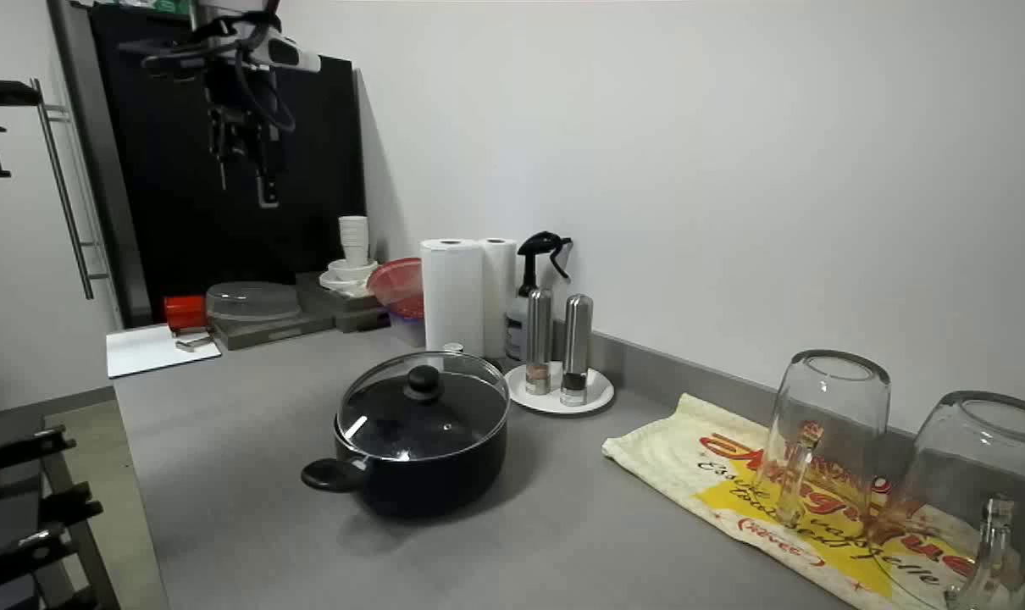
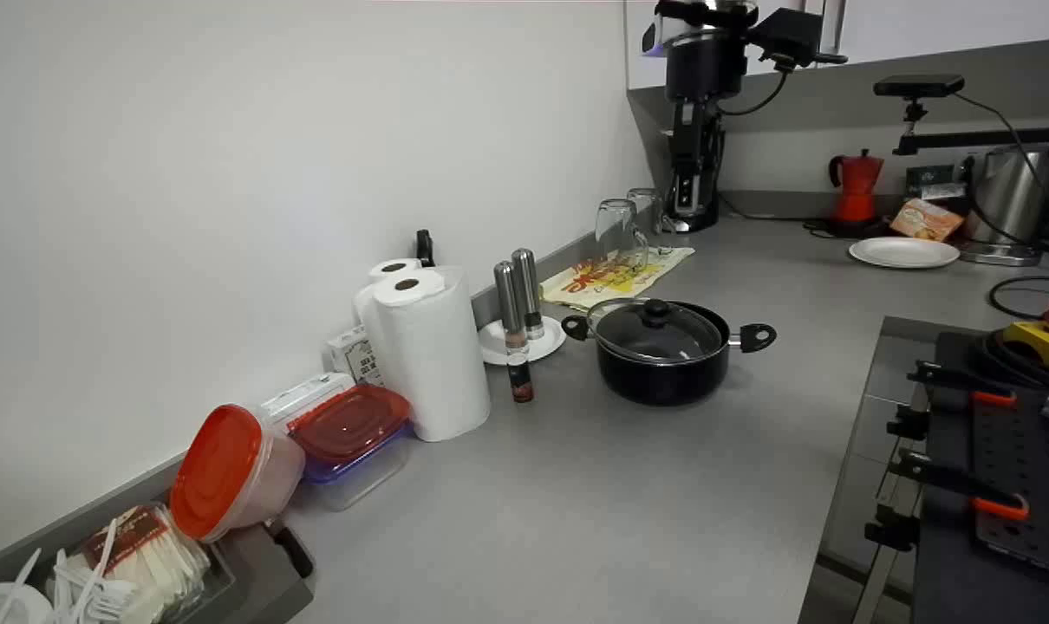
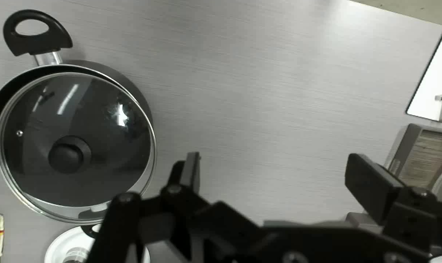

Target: Remove the lid from the black pot and put it on the table

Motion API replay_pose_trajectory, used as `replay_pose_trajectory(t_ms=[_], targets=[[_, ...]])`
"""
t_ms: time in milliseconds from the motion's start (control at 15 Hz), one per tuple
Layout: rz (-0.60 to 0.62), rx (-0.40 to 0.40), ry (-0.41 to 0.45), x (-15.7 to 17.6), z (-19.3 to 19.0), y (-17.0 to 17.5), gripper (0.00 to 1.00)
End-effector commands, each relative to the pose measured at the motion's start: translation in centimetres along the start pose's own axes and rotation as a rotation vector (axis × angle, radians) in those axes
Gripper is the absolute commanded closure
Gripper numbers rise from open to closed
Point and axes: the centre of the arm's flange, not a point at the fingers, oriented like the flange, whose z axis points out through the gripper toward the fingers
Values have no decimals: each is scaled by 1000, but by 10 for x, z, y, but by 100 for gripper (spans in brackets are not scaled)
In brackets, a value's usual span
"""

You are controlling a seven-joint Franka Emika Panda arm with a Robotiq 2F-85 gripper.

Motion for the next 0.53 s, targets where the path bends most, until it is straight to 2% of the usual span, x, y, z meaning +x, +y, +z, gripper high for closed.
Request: replay_pose_trajectory(t_ms=[0,200,467], targets=[[0,0,0,0,0,0,0],[0,0,0,0,0,0,0],[34,13,-12,32,-12,26,0]])
